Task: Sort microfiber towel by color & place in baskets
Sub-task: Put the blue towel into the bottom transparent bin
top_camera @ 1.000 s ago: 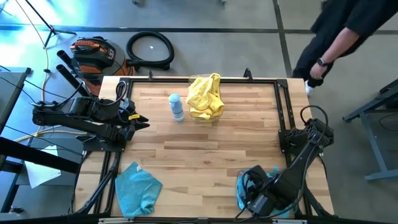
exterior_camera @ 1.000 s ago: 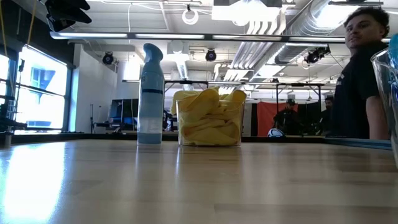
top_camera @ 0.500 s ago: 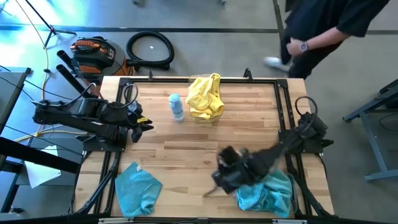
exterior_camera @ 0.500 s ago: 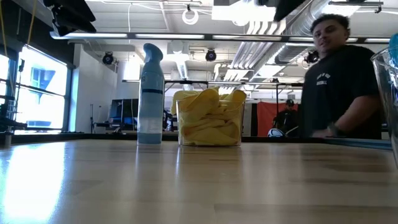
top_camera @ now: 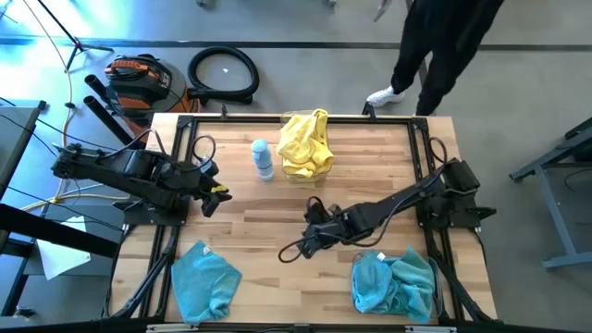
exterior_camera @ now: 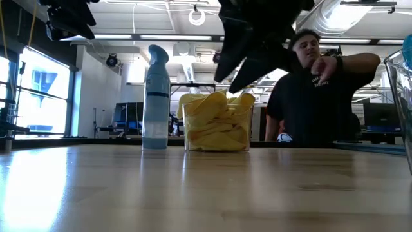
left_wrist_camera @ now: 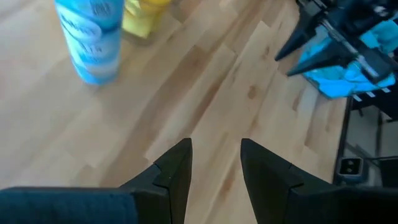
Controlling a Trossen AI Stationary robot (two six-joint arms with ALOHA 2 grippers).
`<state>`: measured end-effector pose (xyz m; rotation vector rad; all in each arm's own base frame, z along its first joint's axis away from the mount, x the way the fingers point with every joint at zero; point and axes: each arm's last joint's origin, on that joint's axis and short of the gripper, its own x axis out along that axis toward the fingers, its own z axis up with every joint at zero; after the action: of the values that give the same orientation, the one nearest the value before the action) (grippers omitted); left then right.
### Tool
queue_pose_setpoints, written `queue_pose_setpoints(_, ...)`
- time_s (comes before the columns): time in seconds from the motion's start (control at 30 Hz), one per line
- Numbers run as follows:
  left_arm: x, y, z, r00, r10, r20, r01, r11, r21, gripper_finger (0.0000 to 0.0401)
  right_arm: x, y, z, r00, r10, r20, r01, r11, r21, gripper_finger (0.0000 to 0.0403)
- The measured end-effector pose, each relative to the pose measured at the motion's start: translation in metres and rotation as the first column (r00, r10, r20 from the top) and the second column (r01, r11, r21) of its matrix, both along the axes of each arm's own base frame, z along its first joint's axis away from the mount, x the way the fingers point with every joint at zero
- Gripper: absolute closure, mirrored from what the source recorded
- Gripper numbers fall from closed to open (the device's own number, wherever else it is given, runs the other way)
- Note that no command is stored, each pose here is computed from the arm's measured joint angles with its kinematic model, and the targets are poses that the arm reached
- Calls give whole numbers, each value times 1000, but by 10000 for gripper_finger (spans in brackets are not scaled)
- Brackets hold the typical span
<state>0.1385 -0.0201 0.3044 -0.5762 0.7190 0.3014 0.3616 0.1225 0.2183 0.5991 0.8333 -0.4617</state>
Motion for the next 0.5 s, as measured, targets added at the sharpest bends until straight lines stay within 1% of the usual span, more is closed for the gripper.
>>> queue_pose_setpoints(0.07, 1, -6, -1, 1000, 7, -8, -7, 1000, -28, 275, -3, 0, -5, 1000, 10, -25, -10, 1000, 5, 257)
queue_pose_setpoints(0.2, 6, -19, -6, 999, 37, -29, -38, 998, -53, 275, -10, -1, -13, 996, 60, -64, -58, 998, 31, 257)
queue_pose_setpoints(0.37, 12, -40, -15, 995, 65, -74, -72, 993, -96, 275, -28, -5, -11, 996, 74, -43, -73, 997, 29, 257)
queue_pose_setpoints(0.5, 19, -56, -25, 987, 90, -133, -109, 984, -138, 275, -49, -12, -3, 995, 97, -10, -97, 995, 14, 257)
